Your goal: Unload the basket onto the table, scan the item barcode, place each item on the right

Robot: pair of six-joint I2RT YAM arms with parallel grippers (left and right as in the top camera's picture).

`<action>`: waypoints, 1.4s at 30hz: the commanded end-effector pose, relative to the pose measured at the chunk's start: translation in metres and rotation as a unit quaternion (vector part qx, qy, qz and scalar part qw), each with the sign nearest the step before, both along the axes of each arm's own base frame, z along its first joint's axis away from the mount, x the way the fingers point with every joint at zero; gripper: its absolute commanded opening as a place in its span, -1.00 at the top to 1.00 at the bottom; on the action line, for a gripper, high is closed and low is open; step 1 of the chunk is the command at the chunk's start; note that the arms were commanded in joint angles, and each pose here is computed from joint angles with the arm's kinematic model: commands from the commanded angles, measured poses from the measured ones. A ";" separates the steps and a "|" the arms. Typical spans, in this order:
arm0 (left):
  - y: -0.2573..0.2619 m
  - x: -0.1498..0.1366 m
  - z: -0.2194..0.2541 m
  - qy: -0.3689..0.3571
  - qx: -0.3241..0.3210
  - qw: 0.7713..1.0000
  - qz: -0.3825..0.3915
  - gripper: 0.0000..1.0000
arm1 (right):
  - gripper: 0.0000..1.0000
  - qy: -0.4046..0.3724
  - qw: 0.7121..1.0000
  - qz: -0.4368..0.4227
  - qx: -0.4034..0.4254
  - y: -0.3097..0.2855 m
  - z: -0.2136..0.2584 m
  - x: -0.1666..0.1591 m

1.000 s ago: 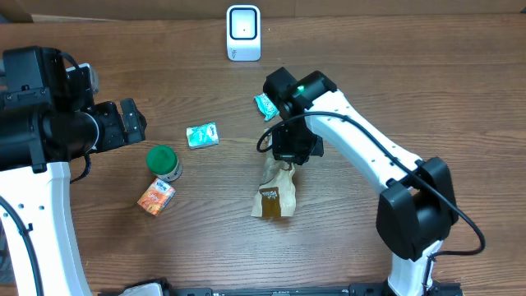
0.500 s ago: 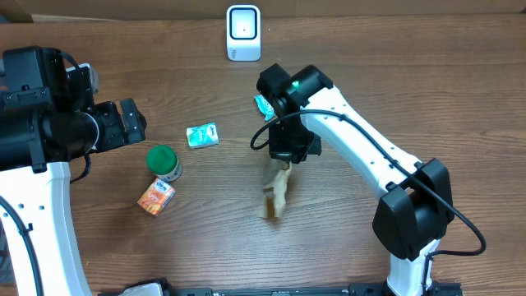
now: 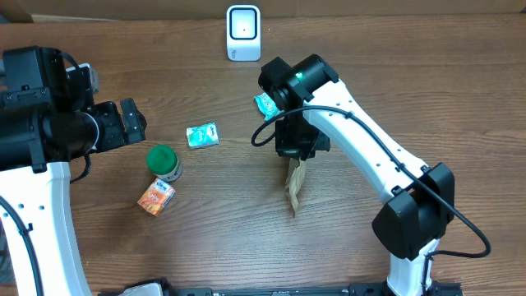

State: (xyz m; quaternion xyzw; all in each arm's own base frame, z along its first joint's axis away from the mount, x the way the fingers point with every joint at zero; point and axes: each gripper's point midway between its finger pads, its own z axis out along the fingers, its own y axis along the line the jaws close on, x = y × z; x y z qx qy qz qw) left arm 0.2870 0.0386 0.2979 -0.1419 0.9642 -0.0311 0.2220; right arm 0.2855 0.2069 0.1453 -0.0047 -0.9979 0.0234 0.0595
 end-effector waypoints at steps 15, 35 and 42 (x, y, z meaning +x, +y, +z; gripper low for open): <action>0.002 0.000 0.008 -0.013 0.003 1.000 0.005 -0.99 | 0.56 -0.002 1.000 0.002 -0.004 0.015 -0.036 0.022; 0.002 0.000 0.008 -0.012 0.003 1.000 0.005 -1.00 | 0.27 -0.006 0.996 0.041 0.085 0.078 -0.061 0.008; 0.002 0.000 0.008 -0.013 0.003 1.000 0.005 -0.99 | 0.28 -0.030 0.992 0.063 0.105 0.101 -0.061 0.008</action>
